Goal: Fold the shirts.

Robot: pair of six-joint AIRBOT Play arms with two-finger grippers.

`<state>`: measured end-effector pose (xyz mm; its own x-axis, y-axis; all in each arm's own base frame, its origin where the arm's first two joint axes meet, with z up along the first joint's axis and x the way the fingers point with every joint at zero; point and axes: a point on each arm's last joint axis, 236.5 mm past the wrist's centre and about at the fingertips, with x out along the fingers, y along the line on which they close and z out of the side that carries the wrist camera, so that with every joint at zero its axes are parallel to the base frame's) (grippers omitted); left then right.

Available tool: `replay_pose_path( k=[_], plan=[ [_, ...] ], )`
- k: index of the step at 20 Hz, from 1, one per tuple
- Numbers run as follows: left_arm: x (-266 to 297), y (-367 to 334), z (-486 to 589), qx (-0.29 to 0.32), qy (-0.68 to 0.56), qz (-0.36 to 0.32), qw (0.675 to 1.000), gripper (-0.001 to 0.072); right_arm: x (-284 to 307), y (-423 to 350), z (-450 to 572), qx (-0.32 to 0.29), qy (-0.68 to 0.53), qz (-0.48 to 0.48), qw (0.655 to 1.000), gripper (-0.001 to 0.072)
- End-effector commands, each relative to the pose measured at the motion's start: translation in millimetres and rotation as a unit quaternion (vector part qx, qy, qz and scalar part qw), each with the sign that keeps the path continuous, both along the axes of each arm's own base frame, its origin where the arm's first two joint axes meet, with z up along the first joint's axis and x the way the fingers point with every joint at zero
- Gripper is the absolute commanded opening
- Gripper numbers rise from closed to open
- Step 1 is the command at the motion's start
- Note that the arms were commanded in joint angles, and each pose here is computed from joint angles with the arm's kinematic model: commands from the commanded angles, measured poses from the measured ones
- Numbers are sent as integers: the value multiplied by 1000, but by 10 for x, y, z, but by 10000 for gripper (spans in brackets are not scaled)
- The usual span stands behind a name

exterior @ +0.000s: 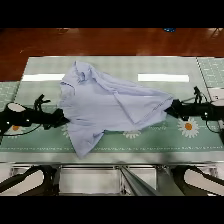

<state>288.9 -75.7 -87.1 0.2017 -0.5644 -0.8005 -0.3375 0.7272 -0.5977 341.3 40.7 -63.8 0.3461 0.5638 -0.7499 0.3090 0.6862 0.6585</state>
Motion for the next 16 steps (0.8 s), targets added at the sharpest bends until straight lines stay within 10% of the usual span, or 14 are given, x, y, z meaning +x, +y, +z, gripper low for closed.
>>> replay_pose_path(
  k=[1, 7, 16],
  plan=[
    [642, -30, 899, -37, -119, 3, 992, 17, 579, 231, 998, 14, -118, 50, 992, 28],
    [1360, 121, 4109, 8, -485, -2, 875, 17, 978, -134, 3950, -153, -410, 19, 899, 28],
    [71, 439, 6093, 231, -655, 34, 719, 17, -913, -207, 5701, -345, -557, -50, 754, 28]
  ],
)
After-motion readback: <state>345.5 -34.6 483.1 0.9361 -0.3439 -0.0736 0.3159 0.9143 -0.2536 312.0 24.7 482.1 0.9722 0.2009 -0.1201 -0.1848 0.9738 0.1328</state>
